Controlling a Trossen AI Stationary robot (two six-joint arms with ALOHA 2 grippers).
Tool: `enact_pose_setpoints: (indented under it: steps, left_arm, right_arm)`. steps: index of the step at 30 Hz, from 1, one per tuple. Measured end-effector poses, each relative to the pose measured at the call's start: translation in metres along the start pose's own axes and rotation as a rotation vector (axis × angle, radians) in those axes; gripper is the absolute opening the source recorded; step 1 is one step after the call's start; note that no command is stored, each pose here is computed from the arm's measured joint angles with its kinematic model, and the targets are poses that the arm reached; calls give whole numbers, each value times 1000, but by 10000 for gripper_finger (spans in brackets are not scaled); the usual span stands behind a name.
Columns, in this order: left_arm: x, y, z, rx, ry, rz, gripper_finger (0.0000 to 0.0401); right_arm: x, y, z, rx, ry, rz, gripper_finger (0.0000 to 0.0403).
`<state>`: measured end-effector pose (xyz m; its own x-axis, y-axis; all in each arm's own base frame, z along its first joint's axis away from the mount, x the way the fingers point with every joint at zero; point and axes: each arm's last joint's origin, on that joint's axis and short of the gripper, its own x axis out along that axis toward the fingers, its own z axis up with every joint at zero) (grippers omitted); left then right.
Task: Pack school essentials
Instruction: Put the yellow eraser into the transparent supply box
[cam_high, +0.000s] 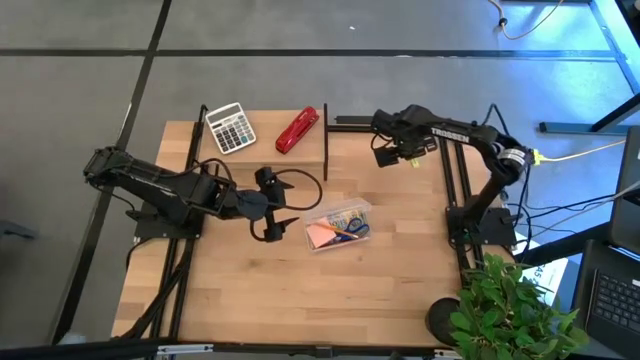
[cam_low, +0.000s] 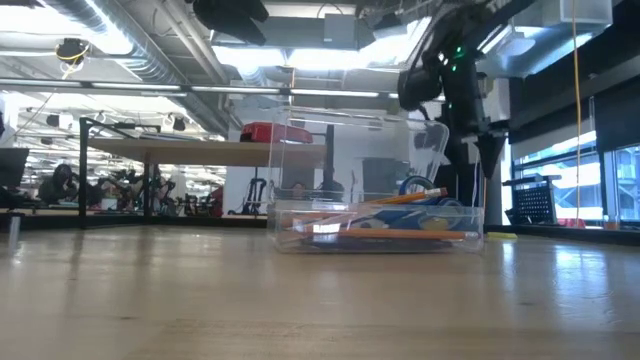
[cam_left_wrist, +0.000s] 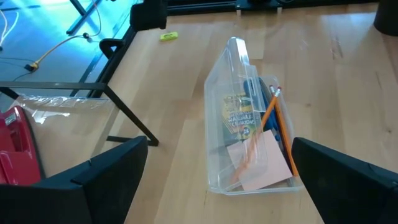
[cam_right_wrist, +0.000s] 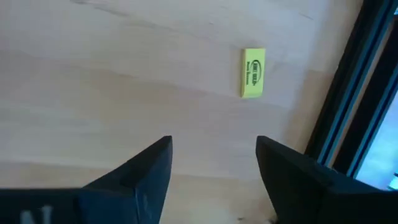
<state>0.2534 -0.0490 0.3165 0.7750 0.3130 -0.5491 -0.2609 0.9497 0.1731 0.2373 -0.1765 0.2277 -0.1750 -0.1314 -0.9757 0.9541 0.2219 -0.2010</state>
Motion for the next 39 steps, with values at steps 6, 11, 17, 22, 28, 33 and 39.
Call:
enact_pose_setpoints:
  steps: [6,11,17,22,28,33,39]
  left_arm:
    - [0,0,0,0,0,0,393]
    - [0,0,0,0,0,0,393]
    - [0,0,0,0,0,0,393]
    - [0,0,0,-1,0,0,393]
    - [0,0,0,-2,0,0,393]
    - [0,0,0,-4,0,0,393]
    - [0,0,0,-4,0,0,393]
  right_arm:
    - [19,-2,7,-9,13,-89,233]
    - [37,-14,7,21,64,-120,230]
    - [59,-19,0,-6,84,-139,228]
    - [69,-17,-1,-59,51,-106,228]
    - [76,-19,3,-62,7,-101,228]
    - [79,-25,13,-93,-22,-72,228]
    - [82,-38,20,-92,-1,-76,228]
